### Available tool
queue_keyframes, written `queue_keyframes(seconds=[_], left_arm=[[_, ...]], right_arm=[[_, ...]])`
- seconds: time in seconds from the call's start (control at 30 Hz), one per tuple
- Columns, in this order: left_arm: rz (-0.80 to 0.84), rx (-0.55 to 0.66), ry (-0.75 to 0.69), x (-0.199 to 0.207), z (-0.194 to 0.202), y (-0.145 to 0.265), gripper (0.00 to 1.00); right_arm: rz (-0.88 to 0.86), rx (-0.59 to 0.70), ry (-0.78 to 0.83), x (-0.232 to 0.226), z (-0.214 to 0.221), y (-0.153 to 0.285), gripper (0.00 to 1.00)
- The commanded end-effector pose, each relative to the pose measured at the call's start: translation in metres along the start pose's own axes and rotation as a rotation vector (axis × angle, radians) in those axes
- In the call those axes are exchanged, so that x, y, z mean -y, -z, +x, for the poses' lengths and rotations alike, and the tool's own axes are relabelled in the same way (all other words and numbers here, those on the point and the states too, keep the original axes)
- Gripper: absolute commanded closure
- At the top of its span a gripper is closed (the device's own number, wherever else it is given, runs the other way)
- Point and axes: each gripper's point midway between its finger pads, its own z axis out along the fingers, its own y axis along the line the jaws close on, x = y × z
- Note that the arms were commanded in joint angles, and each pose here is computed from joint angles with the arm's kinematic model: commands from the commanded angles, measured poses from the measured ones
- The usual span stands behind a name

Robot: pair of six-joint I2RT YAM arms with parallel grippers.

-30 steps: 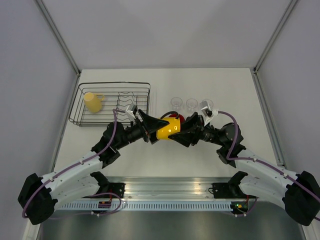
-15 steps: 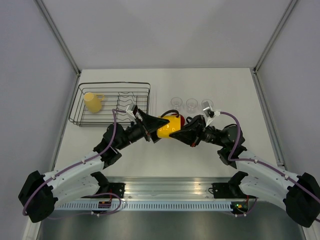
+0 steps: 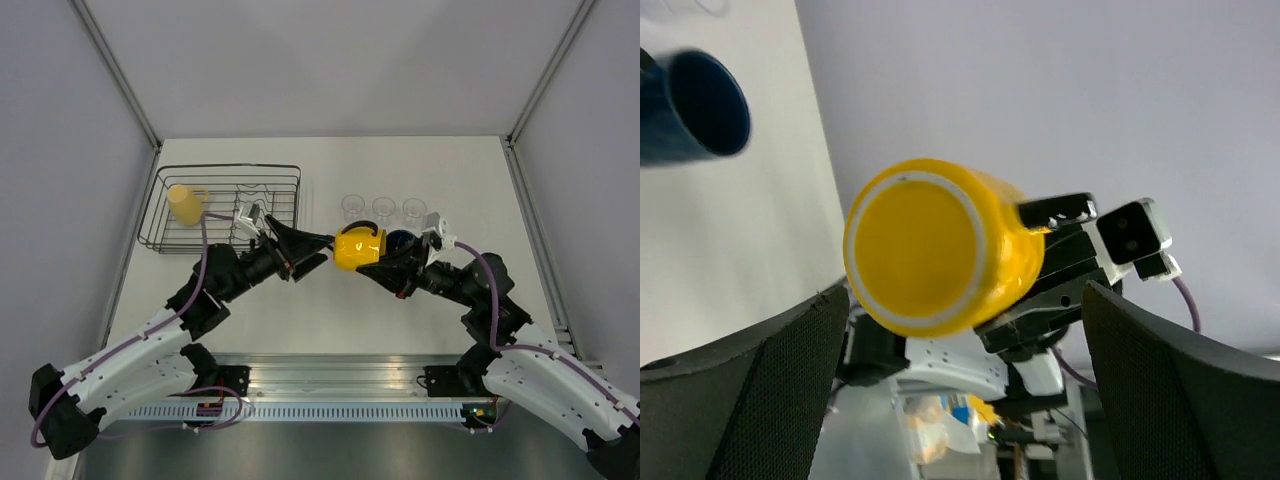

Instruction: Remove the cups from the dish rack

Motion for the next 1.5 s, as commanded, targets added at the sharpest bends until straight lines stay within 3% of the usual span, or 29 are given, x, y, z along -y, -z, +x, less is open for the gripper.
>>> queue_keyframes(seconds=[0.0, 0.03, 0.27, 0.37, 0.5, 0.63, 0.9, 1.1, 1.33, 1.47], left_arm=[[-0.078, 0.147, -0.194, 0.011, -0.032, 0.015, 0.00], [-0.088, 0.210, -0.269, 0.020, -0.046, 0.019, 0.00], [-0.168, 0.296, -0.525, 0.032, -0.066, 0.063, 0.00], [-0.216, 0.273, -0.645, 0.031, -0.067, 0.077, 0.00], [-0.279, 0.197, -0.813, 0.029, -0.064, 0.094, 0.00], [-0.381, 0.139, -0.959, 0.017, -0.067, 0.117, 0.01], [-0.448, 0.075, -1.071, -0.019, -0.063, 0.137, 0.00], [-0.522, 0.082, -1.093, -0.052, -0.067, 0.144, 0.00], [-0.480, 0.137, -1.106, -0.044, -0.069, 0.155, 0.00], [-0.447, 0.174, -1.108, -0.038, -0.069, 0.163, 0.00]], right_arm=[[0.248, -0.076, 0.144, 0.035, -0.011, 0.018, 1.00], [0.300, -0.090, 0.159, 0.042, -0.014, 0.023, 0.99], [0.812, -0.273, 0.151, 0.108, -0.017, 0.076, 0.99], [1.057, -0.288, 0.168, 0.136, -0.026, 0.103, 1.00], [1.211, -0.352, 0.204, 0.152, -0.022, 0.131, 1.00], [1.239, -0.442, 0.260, 0.164, -0.022, 0.146, 1.00], [1.165, -0.790, 0.208, 0.210, 0.024, 0.166, 1.00], [1.033, -0.888, 0.050, 0.232, 0.050, 0.171, 0.99], [0.977, -1.033, 0.029, 0.244, 0.088, 0.183, 1.00], [0.991, -1.054, 0.023, 0.253, 0.097, 0.189, 1.00]])
